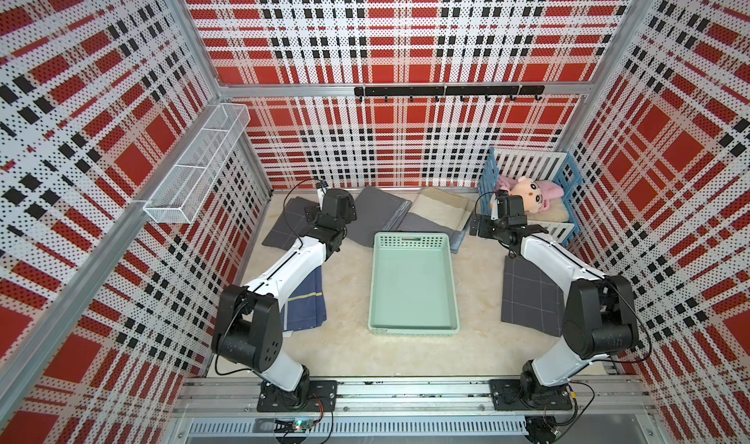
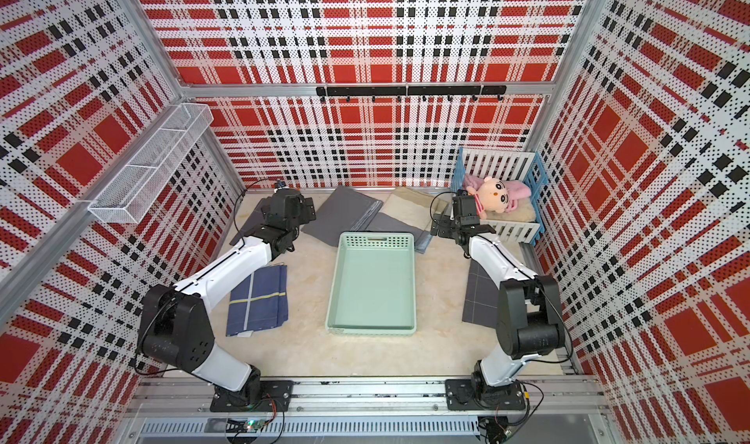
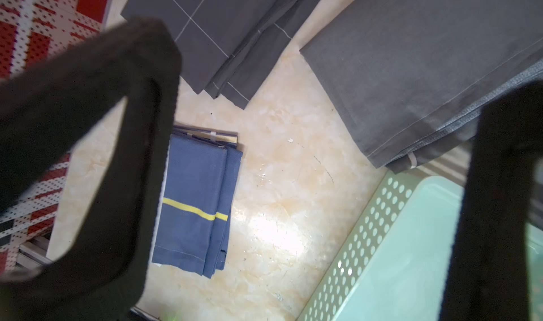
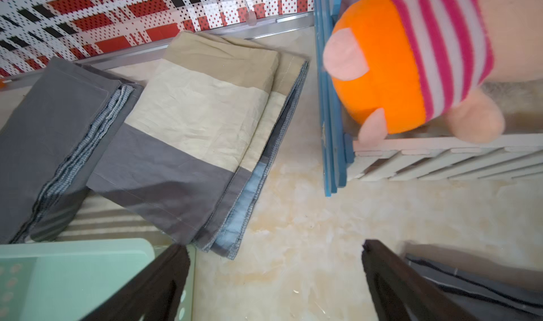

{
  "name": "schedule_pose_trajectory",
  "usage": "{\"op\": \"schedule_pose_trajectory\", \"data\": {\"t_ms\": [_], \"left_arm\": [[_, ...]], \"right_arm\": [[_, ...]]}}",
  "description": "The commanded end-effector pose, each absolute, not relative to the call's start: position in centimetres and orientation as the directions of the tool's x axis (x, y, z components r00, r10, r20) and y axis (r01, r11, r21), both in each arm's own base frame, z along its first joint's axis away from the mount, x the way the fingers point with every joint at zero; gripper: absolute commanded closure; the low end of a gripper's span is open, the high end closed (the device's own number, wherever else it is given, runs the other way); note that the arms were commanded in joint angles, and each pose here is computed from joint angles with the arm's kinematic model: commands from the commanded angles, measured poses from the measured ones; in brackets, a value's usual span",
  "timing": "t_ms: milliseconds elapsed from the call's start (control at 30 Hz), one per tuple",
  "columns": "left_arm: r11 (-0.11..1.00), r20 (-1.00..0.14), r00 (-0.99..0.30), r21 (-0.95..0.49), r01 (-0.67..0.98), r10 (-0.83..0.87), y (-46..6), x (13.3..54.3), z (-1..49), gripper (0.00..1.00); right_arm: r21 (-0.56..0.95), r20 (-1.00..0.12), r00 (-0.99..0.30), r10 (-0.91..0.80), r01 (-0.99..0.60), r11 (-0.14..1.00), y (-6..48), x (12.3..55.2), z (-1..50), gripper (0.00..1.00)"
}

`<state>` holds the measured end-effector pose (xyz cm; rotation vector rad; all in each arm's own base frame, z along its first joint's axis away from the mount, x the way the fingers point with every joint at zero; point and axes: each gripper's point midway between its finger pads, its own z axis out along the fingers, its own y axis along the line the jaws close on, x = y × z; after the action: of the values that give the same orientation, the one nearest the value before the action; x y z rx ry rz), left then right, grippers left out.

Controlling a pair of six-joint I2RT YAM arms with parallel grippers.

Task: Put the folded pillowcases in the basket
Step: Move the pillowcase to the center of the board.

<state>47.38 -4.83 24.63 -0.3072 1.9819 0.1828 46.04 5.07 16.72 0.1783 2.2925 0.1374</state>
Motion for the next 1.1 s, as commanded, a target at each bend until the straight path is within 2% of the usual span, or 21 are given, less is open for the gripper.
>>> {"op": "schedule_pose_trajectory", "data": {"t_ms": [0, 67, 133, 200, 233, 300, 367, 433, 467, 500, 533, 567, 633, 700, 733, 800, 933, 1000, 1067], "left_arm": [[0.955, -0.889, -0.388, -0.15, -0.256, -0.243, -4.4, 48.0, 26.7, 0.01], [0.952, -0.892, -0.369, -0.17, -0.256, -0.259, -4.3, 47.9, 27.6, 0.01], [0.946, -0.89, -0.352, -0.213, -0.245, -0.291, -4.5, 48.0, 28.6, 0.01], [0.936, -0.878, -0.343, -0.264, -0.233, -0.333, -4.4, 47.9, 29.3, 0.01], [0.931, -0.876, -0.336, -0.279, -0.233, -0.347, -4.2, 47.8, 29.6, 0.01], [0.926, -0.868, -0.334, -0.308, -0.22, -0.368, -4.0, 47.8, 29.8, 0.01], [0.924, -0.841, -0.382, -0.358, -0.137, -0.383, -4.6, 48.1, 29.5, 0.03], [0.918, -0.825, -0.403, -0.355, -0.176, -0.397, -3.9, 47.9, 28.8, 0.23], [0.912, -0.808, -0.425, -0.337, -0.233, -0.407, -3.1, 47.8, 27.8, 0.45], [0.901, -0.789, -0.443, -0.323, -0.291, -0.426, -2.2, 47.7, 26.8, 0.71], [0.884, -0.757, -0.473, -0.308, -0.352, -0.452, -1.2, 47.4, 25.4, 0.96], [0.87, -0.722, -0.503, -0.299, -0.392, -0.475, -0.5, 47.0, 24.1, 1.0], [0.853, -0.672, -0.544, -0.285, -0.437, -0.503, 0.2, 46.1, 22.1, 1.0], [0.84, -0.645, -0.563, -0.257, -0.477, -0.517, 0.8, 44.9, 20.6, 1.0], [0.835, -0.634, -0.573, -0.235, -0.497, -0.519, 1.1, 44.3, 19.9, 1.0], [0.824, -0.606, -0.595, -0.195, -0.532, -0.528, 1.9, 43.1, 18.2, 1.0], [0.791, -0.479, -0.651, -0.175, -0.587, -0.589, 3.0, 40.4, 13.3, 1.0], [0.777, -0.454, -0.653, -0.164, -0.608, -0.606, 3.4, 39.5, 12.1, 1.0], [0.771, -0.439, -0.657, -0.15, -0.619, -0.613, 3.6, 38.8, 11.3, 0.99]], "right_arm": [[0.053, -0.778, -0.623, 0.084, 0.067, 0.996, 6.3, 45.4, 20.1, 0.0], [-0.017, -0.819, -0.572, 0.039, 0.093, 0.996, 6.4, 45.0, 22.5, 0.0], [0.016, -0.846, -0.528, 0.074, 0.113, 0.993, 6.4, 44.5, 24.0, 0.0], [0.136, -0.827, -0.483, 0.286, 0.322, 0.937, 3.5, 43.8, 23.1, 0.0], [0.232, -0.76, -0.491, 0.425, 0.407, 0.884, 2.5, 43.1, 21.8, 0.0], [0.349, -0.664, -0.566, 0.488, 0.343, 0.872, 2.8, 43.6, 20.3, 0.0], [0.339, -0.674, -0.582, 0.456, 0.304, 0.89, 3.1, 43.6, 20.1, 0.08], [0.285, -0.715, -0.581, 0.388, 0.265, 0.921, 4.3, 43.5, 20.8, 0.12], [0.247, -0.724, -0.601, 0.339, 0.233, 0.941, 5.1, 43.5, 20.9, 0.19], [0.235, -0.714, -0.628, 0.309, 0.201, 0.951, 6.1, 43.5, 20.8, 0.25], [0.231, -0.701, -0.657, 0.278, 0.159, 0.96, 7.4, 43.7, 20.6, 0.37], [0.228, -0.682, -0.685, 0.255, 0.131, 0.965, 8.7, 43.7, 20.2, 0.51], [0.223, -0.666, -0.722, 0.187, 0.046, 0.974, 11.9, 43.7, 19.8, 0.81], [0.186, -0.663, -0.743, 0.094, -0.042, 0.982, 15.4, 43.3, 19.6, 0.97], [0.178, -0.663, -0.748, 0.042, -0.102, 0.979, 17.7, 43.0, 19.6, 0.99], [0.193, -0.657, -0.753, -0.03, -0.207, 0.959, 22.0, 42.3, 19.8, 0.93], [0.267, -0.644, -0.751, -0.148, -0.401, 0.876, 30.6, 40.6, 20.0, 0.55], [0.195, -0.665, -0.712, -0.226, -0.457, 0.868, 33.5, 40.2, 19.6, 0.43], [0.122, -0.683, -0.649, -0.336, -0.555, 0.823, 36.6, 39.3, 19.2, 0.37]]}}
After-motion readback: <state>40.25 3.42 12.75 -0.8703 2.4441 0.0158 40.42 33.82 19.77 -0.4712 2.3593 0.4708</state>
